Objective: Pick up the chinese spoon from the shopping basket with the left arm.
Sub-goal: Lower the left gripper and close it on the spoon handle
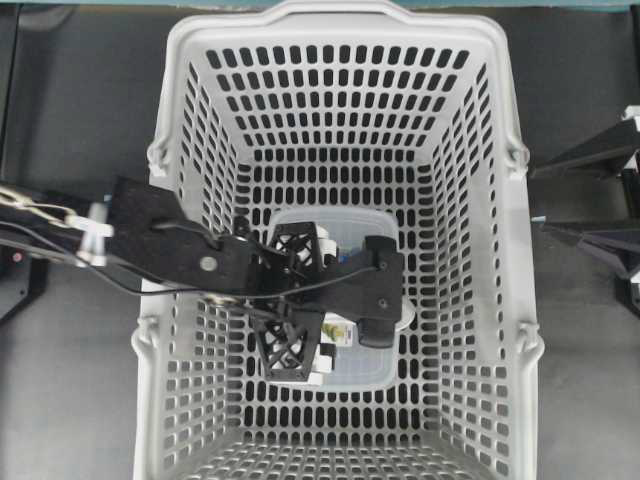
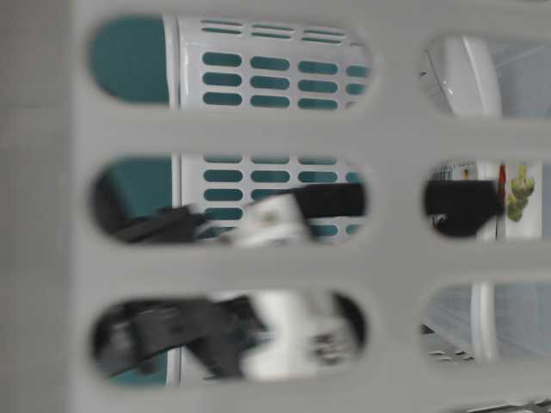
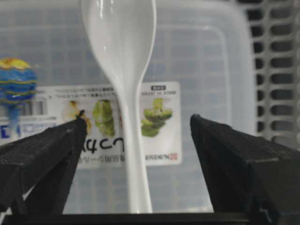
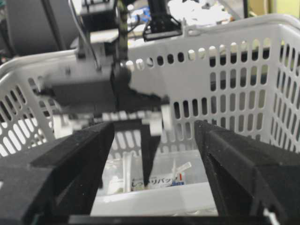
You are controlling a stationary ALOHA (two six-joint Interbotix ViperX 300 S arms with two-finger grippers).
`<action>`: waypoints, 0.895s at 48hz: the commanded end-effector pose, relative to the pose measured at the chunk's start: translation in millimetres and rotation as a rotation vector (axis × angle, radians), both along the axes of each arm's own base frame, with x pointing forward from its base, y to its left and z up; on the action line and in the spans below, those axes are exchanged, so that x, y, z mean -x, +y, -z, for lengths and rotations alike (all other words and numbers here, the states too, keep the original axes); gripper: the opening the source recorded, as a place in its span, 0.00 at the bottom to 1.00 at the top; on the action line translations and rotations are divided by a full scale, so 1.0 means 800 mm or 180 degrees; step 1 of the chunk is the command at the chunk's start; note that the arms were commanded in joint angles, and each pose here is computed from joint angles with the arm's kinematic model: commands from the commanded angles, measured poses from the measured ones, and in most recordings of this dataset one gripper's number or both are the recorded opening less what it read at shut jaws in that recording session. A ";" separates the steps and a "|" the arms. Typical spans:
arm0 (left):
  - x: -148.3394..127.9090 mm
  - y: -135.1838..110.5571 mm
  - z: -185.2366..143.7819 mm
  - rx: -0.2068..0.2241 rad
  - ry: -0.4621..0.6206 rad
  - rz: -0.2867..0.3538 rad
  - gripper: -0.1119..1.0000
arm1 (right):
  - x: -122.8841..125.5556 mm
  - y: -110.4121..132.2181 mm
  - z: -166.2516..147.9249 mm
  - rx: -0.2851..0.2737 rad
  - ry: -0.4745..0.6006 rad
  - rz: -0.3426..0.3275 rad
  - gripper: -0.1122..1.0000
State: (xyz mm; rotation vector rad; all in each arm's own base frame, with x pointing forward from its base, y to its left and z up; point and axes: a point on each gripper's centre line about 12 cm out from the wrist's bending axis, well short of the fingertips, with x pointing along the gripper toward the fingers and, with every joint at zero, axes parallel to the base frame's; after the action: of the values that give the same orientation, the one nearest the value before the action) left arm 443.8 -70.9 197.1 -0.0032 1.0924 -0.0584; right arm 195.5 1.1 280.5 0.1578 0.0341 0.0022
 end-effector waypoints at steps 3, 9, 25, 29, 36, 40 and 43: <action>-0.007 0.003 0.009 -0.0009 0.0028 -0.0024 0.87 | -0.002 0.000 -0.006 0.0000 -0.0039 -0.0004 0.71; -0.008 0.002 0.022 -0.0015 0.0106 -0.0033 0.86 | -0.002 0.000 -0.005 0.0000 -0.0029 -0.0004 0.71; -0.007 0.001 0.010 -0.0014 0.0042 -0.0011 0.31 | -0.002 0.000 -0.004 -0.0010 -0.0024 -0.0004 0.70; -0.008 0.001 -0.006 -0.0001 -0.0040 -0.0011 0.23 | -0.002 0.000 -0.004 -0.0010 -0.0024 -0.0004 0.70; -0.007 0.004 -0.042 0.0009 -0.0127 -0.0029 0.23 | -0.002 0.000 -0.004 -0.0010 -0.0029 0.0006 0.70; -0.006 0.005 -0.069 0.0007 -0.0133 -0.0043 0.23 | -0.002 -0.001 -0.004 -0.0010 -0.0024 0.0016 0.70; -0.005 0.007 -0.093 0.0007 -0.0143 -0.0060 0.23 | -0.002 -0.002 -0.004 -0.0010 -0.0029 0.0021 0.70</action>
State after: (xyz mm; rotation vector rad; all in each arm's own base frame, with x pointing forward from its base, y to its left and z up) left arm 447.5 -68.3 228.3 -0.0072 1.1088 -0.0454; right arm 195.4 0.8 279.7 0.1578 0.0370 0.0005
